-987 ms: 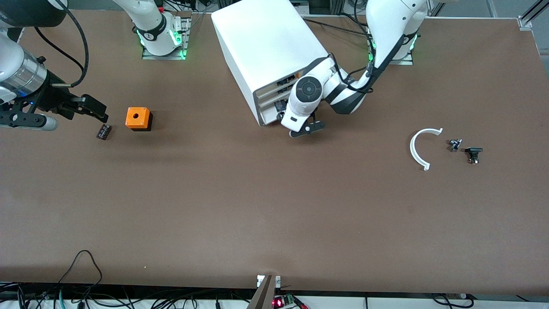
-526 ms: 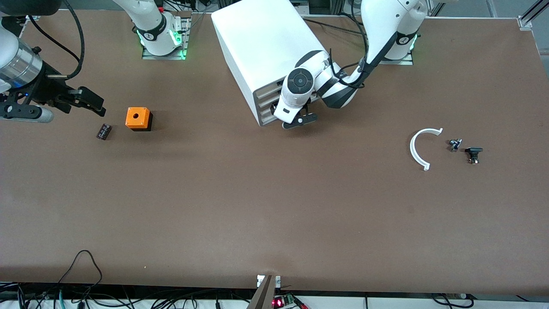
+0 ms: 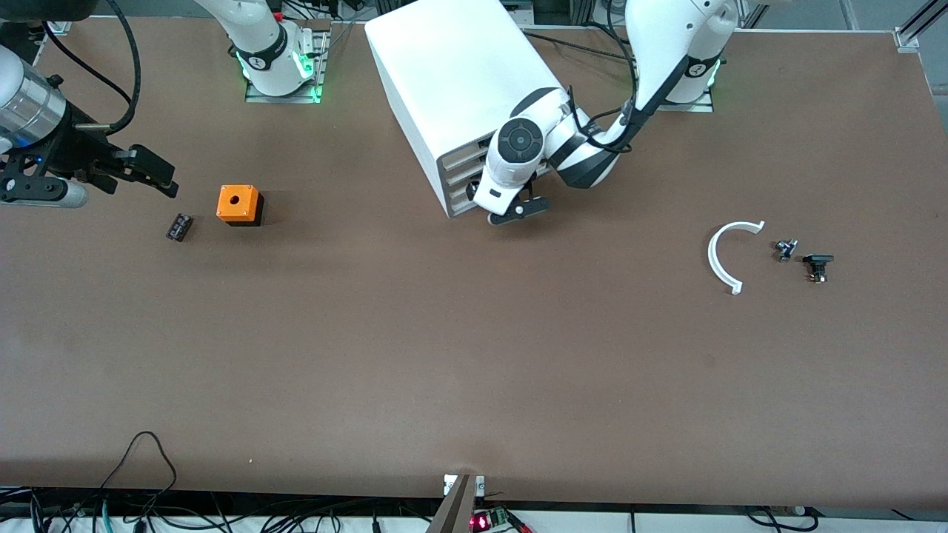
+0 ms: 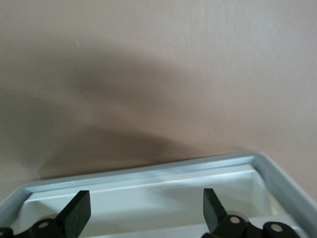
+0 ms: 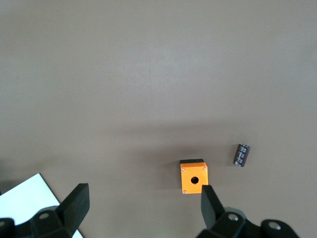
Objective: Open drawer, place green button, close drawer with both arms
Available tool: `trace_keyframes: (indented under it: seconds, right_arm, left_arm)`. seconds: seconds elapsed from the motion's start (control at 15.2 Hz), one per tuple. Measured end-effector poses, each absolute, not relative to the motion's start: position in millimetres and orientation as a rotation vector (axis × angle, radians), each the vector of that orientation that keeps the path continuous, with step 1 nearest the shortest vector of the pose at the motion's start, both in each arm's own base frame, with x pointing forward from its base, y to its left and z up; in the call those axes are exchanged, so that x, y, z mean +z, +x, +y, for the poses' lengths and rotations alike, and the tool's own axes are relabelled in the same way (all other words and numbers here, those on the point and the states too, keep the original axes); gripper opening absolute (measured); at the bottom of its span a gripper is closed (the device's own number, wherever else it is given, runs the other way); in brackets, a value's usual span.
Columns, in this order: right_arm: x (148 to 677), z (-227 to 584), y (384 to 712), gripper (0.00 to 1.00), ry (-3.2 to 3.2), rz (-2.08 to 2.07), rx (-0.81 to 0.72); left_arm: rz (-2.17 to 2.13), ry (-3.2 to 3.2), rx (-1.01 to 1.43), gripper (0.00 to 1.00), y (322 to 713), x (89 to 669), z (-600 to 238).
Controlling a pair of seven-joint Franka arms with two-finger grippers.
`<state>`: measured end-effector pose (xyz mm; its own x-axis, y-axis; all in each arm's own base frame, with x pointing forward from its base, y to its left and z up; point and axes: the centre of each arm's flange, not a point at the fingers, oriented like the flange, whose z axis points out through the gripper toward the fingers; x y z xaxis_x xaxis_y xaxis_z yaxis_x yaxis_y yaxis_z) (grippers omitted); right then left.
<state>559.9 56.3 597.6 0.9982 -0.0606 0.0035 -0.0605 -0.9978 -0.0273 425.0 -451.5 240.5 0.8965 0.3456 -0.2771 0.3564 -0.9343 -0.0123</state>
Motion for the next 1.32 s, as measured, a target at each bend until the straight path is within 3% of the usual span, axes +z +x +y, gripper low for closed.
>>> trace_keyframes:
  seconds: [0.39, 0.72, 0.99, 1.32]
  right_arm:
    - [604, 54, 559, 1.0, -3.13, 0.084, -0.005]
    - [616, 55, 563, 1.0, -3.142, 0.07, -0.042]
    - [611, 56, 569, 1.0, -3.141, 0.068, -0.034]
    - [604, 61, 574, 1.0, -3.142, 0.057, -0.017]
  left_arm:
    - [0.393, 3.071, -0.466, 1.0, 535, 357, -357]
    - [0.175, 3.121, -0.425, 1.0, 597, 450, -251]
    - [0.005, 3.116, -0.331, 1.0, 616, 504, -181]
    - [-0.183, 3.142, -0.231, 1.0, 599, 564, -93]
